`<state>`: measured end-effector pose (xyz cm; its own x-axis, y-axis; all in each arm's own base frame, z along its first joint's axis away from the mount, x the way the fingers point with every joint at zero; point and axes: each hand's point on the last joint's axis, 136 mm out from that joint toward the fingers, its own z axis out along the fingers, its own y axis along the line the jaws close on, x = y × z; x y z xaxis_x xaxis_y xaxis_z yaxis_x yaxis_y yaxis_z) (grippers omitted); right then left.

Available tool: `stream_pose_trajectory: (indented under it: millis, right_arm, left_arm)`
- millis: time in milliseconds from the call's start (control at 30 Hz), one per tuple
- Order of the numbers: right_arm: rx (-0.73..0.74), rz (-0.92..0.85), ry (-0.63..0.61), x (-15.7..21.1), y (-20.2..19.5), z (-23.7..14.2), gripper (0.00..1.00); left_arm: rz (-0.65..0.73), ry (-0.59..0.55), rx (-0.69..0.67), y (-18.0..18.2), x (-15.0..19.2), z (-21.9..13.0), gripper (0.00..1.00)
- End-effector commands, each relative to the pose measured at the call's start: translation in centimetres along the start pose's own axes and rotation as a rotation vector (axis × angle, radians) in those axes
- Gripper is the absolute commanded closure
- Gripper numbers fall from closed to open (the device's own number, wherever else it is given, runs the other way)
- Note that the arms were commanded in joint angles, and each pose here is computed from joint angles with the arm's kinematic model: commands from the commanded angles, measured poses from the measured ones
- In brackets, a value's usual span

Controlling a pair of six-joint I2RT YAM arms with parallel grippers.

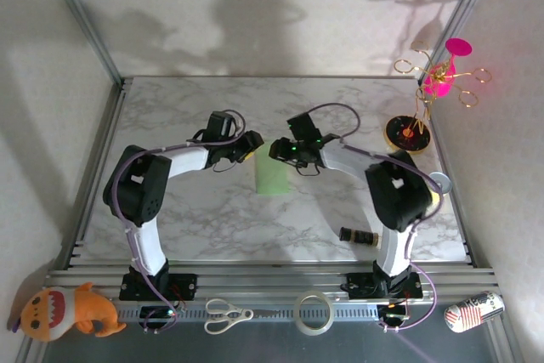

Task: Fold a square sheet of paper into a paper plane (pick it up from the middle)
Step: Move the paper to the center of the table, then fold the triangle a second time at the center of the table.

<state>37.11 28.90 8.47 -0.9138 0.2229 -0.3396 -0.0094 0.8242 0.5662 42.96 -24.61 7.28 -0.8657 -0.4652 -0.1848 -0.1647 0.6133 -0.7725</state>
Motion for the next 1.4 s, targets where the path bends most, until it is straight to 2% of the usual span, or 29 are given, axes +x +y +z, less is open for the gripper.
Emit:
stream_pose_trajectory:
  millis: [0,100,333,600,900,1367]
  right_arm:
    - [-0.03,0.1,-0.017,0.4,-1.6,-1.8,0.47]
    - [-0.04,0.137,-0.001,1.6,-2.3,-2.5,0.45]
    - [-0.062,0.213,0.131,5.3,-3.1,-2.2,0.44]
    - [-0.065,0.188,0.234,8.1,-2.6,-1.3,0.46]
    - [-0.033,0.175,0.261,8.8,-3.3,-0.4,0.48]
    - [-0.119,0.147,0.297,9.2,-1.8,0.4,0.56]
  left_arm:
    - [0.016,0.013,0.045,-1.6,-0.2,1.3,0.53]
    - [0.017,0.031,0.022,-1.2,0.1,2.5,0.58]
    - [-0.014,0.004,-0.044,1.2,-0.1,3.7,0.64]
    - [-0.043,-0.004,-0.123,4.0,0.5,4.0,0.65]
    - [-0.048,0.006,-0.151,5.2,1.1,4.1,0.66]
    - [-0.044,0.011,-0.152,5.3,1.2,4.0,0.67]
